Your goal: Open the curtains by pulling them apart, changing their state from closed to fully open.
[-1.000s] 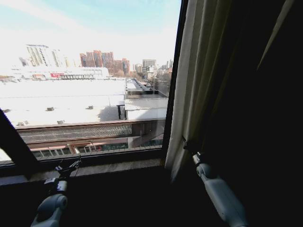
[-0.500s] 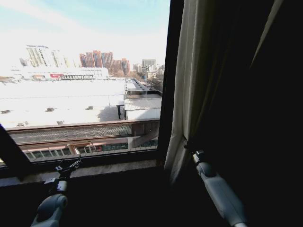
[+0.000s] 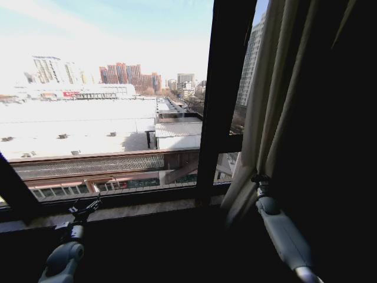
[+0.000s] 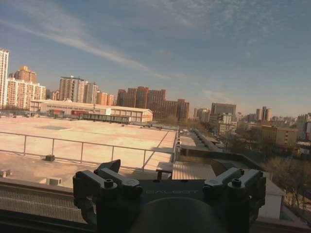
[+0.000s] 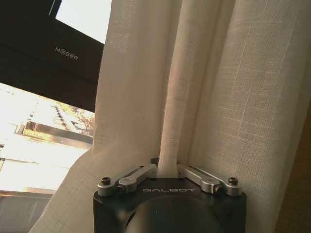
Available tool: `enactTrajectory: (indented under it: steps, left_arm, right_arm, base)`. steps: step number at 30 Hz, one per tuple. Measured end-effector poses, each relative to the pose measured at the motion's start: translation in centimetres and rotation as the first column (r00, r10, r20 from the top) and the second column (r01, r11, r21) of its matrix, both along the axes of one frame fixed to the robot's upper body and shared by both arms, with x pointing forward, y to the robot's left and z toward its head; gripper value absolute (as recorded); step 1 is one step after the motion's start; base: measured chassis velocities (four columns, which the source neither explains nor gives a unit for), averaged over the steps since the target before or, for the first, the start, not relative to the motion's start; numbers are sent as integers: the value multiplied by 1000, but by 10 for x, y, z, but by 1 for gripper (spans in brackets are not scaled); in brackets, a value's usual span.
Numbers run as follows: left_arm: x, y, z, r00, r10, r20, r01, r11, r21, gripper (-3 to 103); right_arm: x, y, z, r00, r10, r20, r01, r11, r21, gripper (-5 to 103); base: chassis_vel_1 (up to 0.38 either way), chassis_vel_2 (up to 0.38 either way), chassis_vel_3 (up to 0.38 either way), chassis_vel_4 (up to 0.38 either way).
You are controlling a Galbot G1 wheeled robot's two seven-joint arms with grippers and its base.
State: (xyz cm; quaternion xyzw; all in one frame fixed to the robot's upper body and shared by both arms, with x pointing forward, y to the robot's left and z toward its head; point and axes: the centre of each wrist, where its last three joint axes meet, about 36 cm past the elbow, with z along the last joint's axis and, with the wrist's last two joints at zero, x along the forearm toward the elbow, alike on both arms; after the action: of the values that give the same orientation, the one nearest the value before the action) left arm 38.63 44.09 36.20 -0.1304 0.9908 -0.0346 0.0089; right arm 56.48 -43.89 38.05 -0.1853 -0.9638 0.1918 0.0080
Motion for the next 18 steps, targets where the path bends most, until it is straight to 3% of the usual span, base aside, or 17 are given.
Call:
enactTrajectory:
  steps: [10,12,14,16,18]
  left_arm:
    - [0,0,0,1000,0,0,0,1000,0,100]
    - [0,0,0,1000,0,0,0,1000,0,100]
    - [0,0,0,1000,0,0,0,1000,0,100]
    - [0,0,0,1000,0,0,0,1000,0,100]
    - [0,0,0,1000,0,0,0,1000,0,100]
  right_arm:
    - [-12,12,-4,999,46,15,-46,999,6,0]
    - [-19,23,-6,991,132,33,-133,990,36,-3]
    - [-26,30,-7,974,223,47,-225,972,59,7]
    - [-28,33,-7,966,252,55,-255,965,63,7]
    - [-37,43,-4,936,345,75,-350,933,81,17]
  base:
    - [0,0,0,0]
    - [0,0,0,0]
    - [0,0,0,0]
    - [0,0,0,0]
    - [0,0,0,0]
